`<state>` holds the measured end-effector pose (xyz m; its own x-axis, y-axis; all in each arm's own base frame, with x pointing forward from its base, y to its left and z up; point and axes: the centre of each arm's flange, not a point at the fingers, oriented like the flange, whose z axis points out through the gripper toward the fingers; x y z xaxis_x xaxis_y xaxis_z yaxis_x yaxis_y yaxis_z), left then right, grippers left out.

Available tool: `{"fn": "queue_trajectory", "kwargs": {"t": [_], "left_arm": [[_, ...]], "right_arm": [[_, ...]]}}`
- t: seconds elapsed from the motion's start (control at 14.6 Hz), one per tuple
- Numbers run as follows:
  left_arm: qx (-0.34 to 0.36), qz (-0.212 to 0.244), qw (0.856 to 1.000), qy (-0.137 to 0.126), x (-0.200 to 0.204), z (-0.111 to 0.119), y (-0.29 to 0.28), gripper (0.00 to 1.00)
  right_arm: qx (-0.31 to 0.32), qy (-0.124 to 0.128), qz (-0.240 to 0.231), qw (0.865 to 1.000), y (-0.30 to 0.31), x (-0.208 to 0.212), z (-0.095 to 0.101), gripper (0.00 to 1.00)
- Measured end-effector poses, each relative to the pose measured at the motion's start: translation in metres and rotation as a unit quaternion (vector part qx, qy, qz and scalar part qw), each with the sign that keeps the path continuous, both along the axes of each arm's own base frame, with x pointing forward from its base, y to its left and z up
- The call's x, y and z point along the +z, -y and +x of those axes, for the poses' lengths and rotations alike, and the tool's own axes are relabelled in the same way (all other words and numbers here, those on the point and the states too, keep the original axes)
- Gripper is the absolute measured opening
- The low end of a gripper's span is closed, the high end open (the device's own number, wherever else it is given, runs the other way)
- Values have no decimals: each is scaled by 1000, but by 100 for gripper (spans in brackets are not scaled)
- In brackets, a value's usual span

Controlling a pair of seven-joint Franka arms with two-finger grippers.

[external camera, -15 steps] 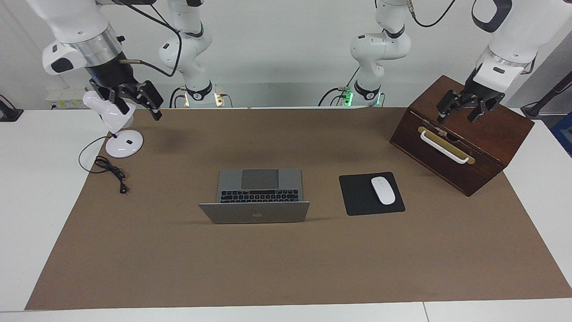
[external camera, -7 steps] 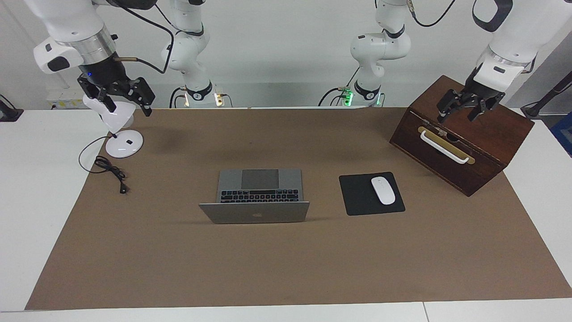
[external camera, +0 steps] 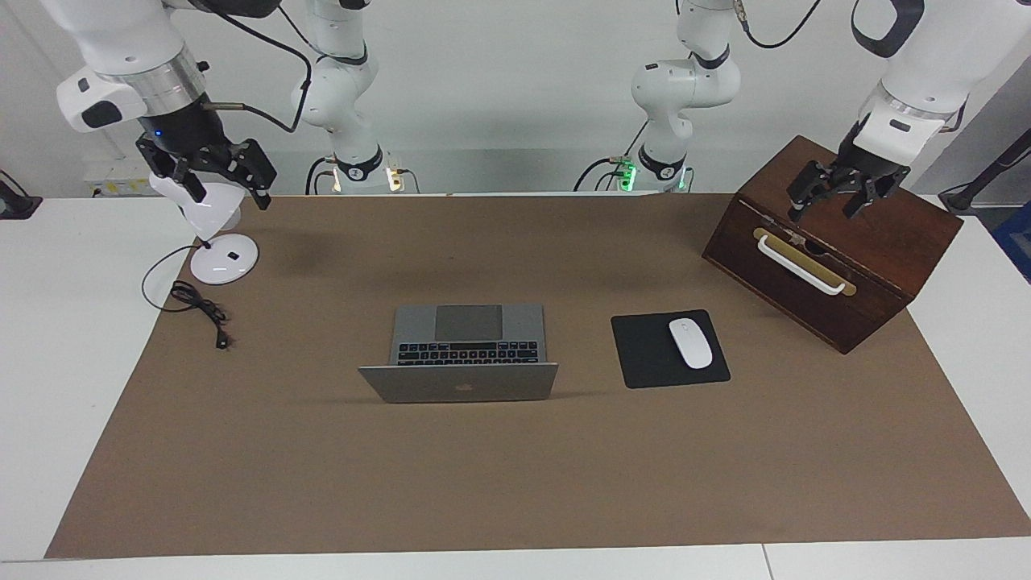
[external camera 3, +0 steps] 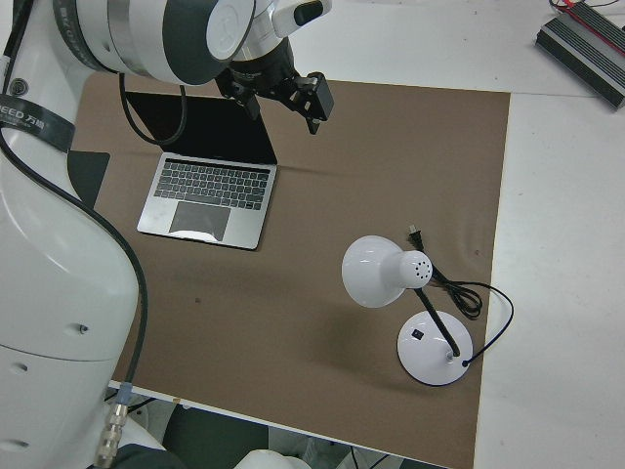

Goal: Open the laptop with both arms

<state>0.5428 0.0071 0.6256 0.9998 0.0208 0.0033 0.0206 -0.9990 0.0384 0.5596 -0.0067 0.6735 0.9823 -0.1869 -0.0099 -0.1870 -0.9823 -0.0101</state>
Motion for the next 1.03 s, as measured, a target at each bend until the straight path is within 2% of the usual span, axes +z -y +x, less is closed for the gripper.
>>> {"fn": "queue_trajectory", "kwargs": {"t": [1.03], "left_arm": [[2,0,1000,0,0,0,-2,100]], "right_arm": [[7,11,-1,1000,0,3,1,100]]}}
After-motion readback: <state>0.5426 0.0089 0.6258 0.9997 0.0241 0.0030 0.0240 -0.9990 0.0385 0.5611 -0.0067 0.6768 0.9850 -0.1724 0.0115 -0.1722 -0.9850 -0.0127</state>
